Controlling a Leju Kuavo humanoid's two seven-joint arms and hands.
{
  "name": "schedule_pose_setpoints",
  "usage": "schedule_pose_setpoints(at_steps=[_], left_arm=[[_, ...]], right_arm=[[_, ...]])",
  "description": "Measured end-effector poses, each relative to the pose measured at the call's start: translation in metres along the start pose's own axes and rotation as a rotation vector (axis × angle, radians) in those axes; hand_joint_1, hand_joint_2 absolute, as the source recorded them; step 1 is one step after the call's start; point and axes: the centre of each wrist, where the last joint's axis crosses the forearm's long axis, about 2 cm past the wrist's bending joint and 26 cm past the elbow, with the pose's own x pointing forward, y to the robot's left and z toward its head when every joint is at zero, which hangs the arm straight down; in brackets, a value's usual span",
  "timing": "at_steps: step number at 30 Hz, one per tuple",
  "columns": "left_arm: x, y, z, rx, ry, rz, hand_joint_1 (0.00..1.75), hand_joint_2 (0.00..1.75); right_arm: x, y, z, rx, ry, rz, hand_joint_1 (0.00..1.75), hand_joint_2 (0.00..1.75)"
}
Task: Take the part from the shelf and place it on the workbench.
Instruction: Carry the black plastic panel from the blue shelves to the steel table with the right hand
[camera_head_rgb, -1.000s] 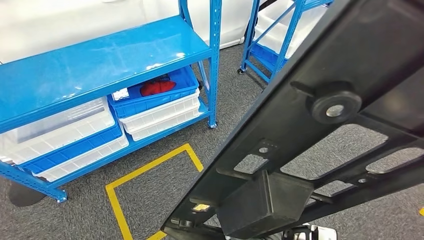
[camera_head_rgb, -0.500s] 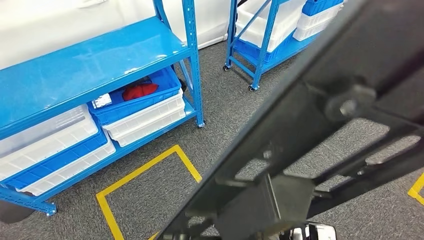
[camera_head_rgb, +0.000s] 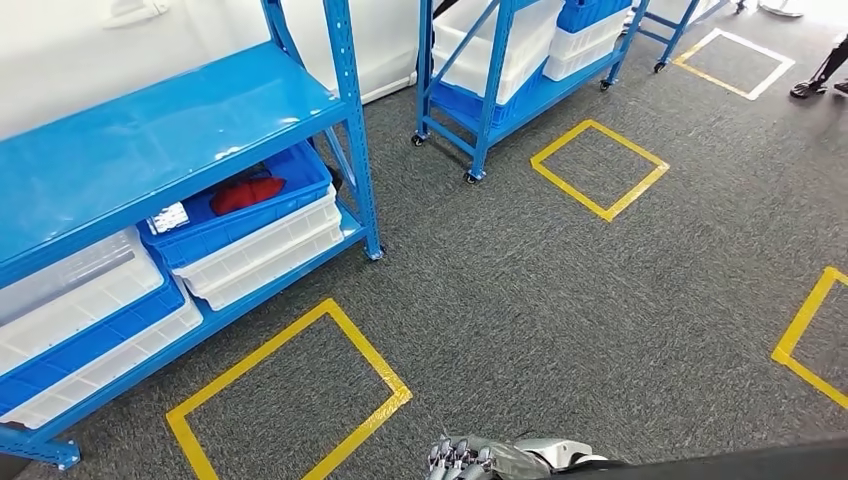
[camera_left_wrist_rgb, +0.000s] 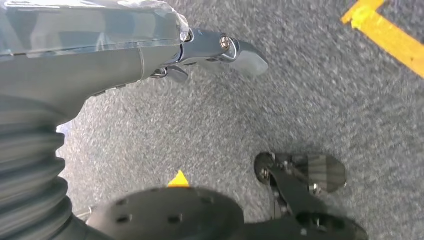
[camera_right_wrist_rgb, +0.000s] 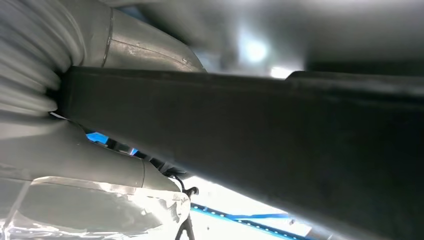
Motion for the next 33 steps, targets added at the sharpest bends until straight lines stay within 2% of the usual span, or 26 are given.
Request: schedule_pose_setpoints(at_steps=[6,20,33], left_arm=[[-0.005,-0.001,0.000,0.001,0.014,0.008,0.00,1.75],[0.001,0.000,0.000,0.001,-0.012,0.007,0.00,1.75],[-0.003,0.000,0.000,0.016,0.007,0.030,0.00,1.75]], right_arm=[[-0.001,-0.006,-0.001,0.049,0.037,0.024,1.75,1.75],[-0.005,-0.015,-0.012,0.134,0.101,0.110,1.75,1.75],[-0.008,-0.007,-0.020,0.112,0.103,0.186,1.75,1.75]])
